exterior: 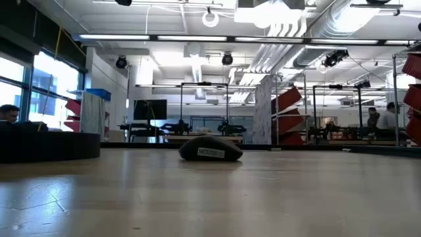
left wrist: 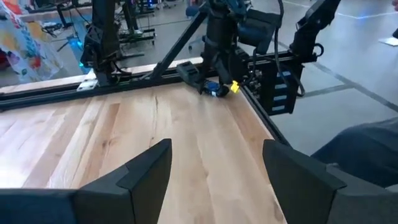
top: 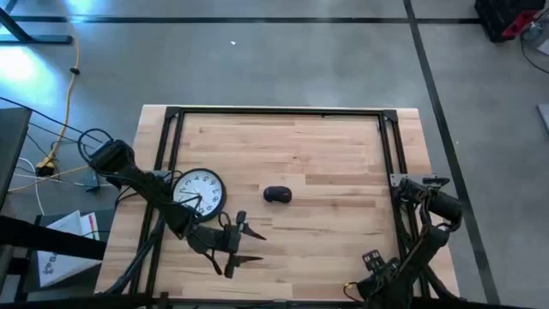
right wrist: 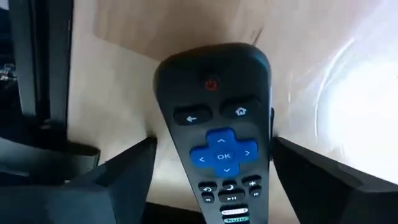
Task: Insert battery
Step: Open the black remote battery compartment
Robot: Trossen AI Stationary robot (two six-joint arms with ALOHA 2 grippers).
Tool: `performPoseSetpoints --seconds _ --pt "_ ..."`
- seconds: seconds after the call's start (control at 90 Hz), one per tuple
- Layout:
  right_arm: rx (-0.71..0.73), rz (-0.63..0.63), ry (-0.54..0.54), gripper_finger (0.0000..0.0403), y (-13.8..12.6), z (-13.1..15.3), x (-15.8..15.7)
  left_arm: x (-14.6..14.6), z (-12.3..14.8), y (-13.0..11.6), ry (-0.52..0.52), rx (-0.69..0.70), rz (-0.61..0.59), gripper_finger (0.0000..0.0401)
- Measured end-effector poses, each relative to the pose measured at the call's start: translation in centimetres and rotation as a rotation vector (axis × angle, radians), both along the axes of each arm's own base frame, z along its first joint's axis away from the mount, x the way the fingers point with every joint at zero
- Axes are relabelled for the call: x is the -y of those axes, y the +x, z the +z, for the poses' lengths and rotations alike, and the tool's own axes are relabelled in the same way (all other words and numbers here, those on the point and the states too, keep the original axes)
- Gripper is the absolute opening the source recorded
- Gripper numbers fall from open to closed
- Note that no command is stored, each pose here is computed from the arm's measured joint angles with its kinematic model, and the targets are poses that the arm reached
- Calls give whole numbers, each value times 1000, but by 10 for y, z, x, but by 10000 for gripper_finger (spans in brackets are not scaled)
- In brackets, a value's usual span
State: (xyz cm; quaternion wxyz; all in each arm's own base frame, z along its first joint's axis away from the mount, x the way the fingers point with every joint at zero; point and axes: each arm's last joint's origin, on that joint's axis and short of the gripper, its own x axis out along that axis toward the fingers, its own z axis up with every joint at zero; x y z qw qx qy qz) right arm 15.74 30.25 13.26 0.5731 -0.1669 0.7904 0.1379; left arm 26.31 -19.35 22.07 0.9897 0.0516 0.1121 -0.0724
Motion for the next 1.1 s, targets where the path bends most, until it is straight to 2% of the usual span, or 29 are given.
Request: performPoseSetpoints --seconds 0.289,0.467,0.7,0.922,1.1 --pt "-16 -5 17 193 14 -2 8 -3 0 0 66 6 33 233" --pt "-19 -27 15 158 18 -2 10 -8 8 -7 61 -21 51 233" --pt "15 -119 -21 158 33 0 20 -25 3 -32 68 -28 166 233" --pt "243 -178 -70 157 60 21 35 -49 -20 -39 0 30 250 233" --pt "368 -265 -63 157 76 53 58 -61 -29 -38 -28 27 288 233"
